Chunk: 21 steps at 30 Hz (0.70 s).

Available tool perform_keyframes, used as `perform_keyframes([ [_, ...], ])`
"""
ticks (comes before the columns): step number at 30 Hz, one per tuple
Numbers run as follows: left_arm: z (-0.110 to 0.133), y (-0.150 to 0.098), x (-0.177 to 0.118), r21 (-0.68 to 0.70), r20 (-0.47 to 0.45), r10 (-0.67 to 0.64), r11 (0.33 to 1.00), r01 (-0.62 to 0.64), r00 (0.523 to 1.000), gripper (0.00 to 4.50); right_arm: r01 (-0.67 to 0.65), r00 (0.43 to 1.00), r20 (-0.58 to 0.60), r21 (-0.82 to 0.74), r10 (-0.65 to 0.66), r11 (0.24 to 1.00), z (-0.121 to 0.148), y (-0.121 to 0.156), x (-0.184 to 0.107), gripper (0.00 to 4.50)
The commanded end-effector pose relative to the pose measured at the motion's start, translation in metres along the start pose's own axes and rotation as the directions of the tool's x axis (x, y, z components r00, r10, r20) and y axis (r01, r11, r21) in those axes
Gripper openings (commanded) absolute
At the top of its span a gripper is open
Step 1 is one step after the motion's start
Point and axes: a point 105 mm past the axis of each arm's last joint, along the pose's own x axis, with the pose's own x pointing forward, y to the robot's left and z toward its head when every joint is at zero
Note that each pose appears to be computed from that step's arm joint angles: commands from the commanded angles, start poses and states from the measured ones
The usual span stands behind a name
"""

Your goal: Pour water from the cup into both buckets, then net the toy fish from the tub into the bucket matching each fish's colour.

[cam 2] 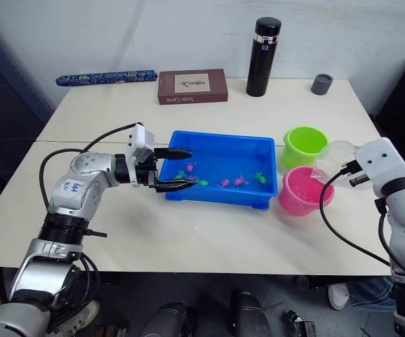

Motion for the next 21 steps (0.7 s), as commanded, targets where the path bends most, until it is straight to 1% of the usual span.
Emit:
perform_keyframes([
  [1,0.016,0.007,-0.007,0.06,0.016,0.026,0.998,-0.027,1.0,4.5,0.116,0.993,0.0,0.114,-0.117,0.987,0.011,-0.027,0.006,0.03],
  [4,0.016,0.014,-0.012,0.075,-0.001,0.064,0.995,-0.063,0.998,4.5,0.159,0.987,-0.041,0.216,-0.154,0.963,0.014,-0.03,0.02,0.03],
  [8,0.015,0.019,-0.018,0.083,-0.015,0.101,0.992,-0.099,0.995,4.5,0.18,0.984,-0.061,0.246,-0.17,0.952,0.019,-0.03,0.036,0.03],
  [12,0.015,0.024,-0.024,0.09,-0.02,0.143,0.986,-0.141,0.989,4.5,0.208,0.977,-0.089,0.225,-0.193,0.952,0.025,-0.028,0.054,0.03],
  [18,0.013,0.027,-0.027,0.104,-0.023,0.189,0.977,-0.185,0.982,4.5,0.21,0.976,-0.086,0.161,-0.198,0.964,0.035,-0.023,0.069,0.03],
  [21,0.014,0.027,-0.029,0.107,-0.018,0.208,0.973,-0.205,0.978,4.5,0.222,0.973,-0.097,0.135,-0.21,0.966,0.036,-0.023,0.074,0.03],
])
